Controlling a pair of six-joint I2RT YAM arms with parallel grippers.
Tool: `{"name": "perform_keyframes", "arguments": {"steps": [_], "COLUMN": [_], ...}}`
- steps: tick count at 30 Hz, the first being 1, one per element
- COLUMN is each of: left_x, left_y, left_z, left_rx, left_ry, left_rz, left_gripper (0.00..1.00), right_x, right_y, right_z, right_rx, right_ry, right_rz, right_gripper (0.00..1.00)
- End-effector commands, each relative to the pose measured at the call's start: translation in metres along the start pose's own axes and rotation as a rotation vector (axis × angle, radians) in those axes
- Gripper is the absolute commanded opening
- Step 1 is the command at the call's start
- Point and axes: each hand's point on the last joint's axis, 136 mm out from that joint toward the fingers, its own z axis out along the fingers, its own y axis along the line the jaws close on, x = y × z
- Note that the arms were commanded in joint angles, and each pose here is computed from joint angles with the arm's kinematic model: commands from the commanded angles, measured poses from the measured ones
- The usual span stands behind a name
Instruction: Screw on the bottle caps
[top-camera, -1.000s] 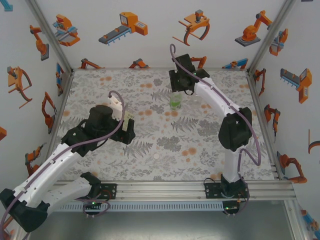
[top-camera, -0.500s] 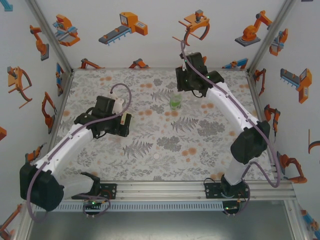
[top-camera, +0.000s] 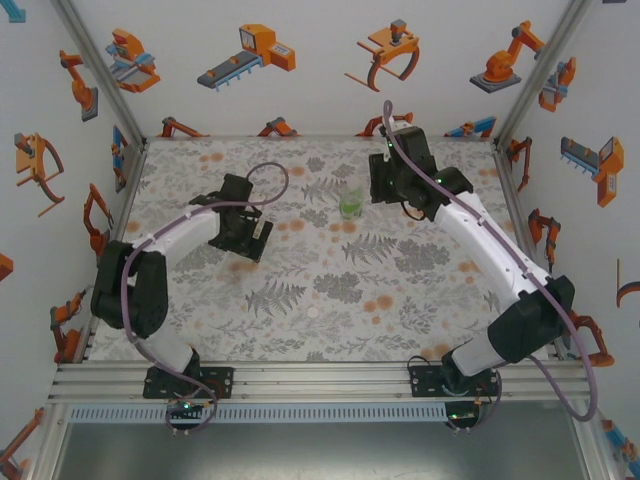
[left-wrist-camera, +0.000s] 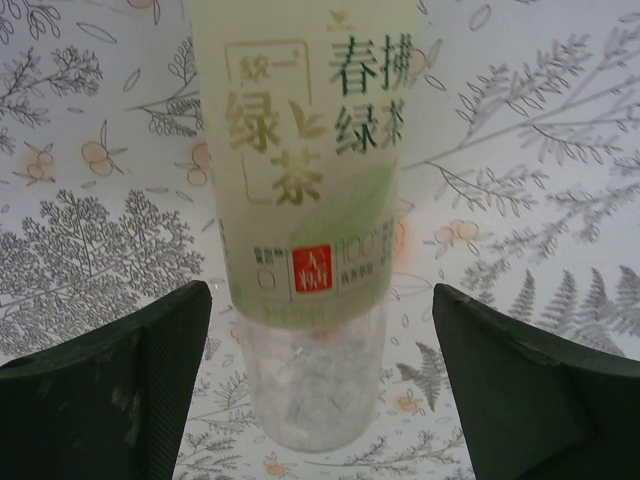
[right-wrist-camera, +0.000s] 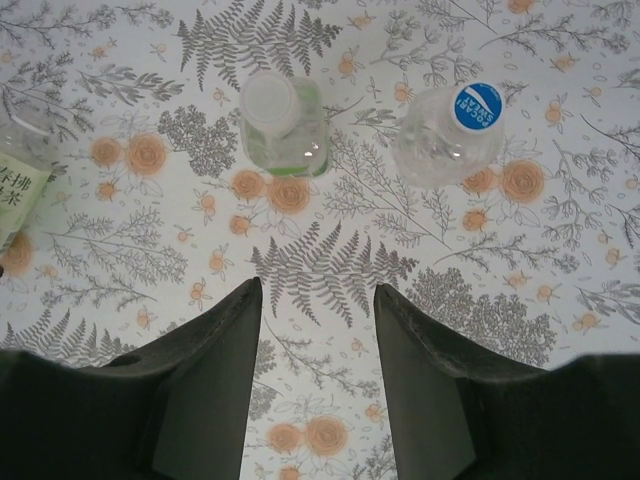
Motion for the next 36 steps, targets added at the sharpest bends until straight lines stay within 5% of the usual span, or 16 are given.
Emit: {"name": "perform_keyframes", "arguments": {"steps": [1,21,36], "left_x": [-0.01,-0.008,-0.028], "left_y": [0.011,-0.002,-0.003], "left_z": [0.01,0.04,-0.058], "left_rx": [-0.049,0.027,0.127], "left_ry": [0.013,0.092,-0.197], "left_rz": [0.028,0.035,-0.035], "left_gripper": [0.84,0.58,0.38], "right_x": [-0.006,0.007,0.028], "right_y": [-0.007,-0.017,0.027], "right_z": [-0.016,-0.031,-0.045], "right_rx": [0.021,0.053,-0.061], "right_ry": [-0.045,-0.035,0.021], "right_rz": [0.023,0.023,-0.009], "right_gripper": [0.47,0.47,0.43]}}
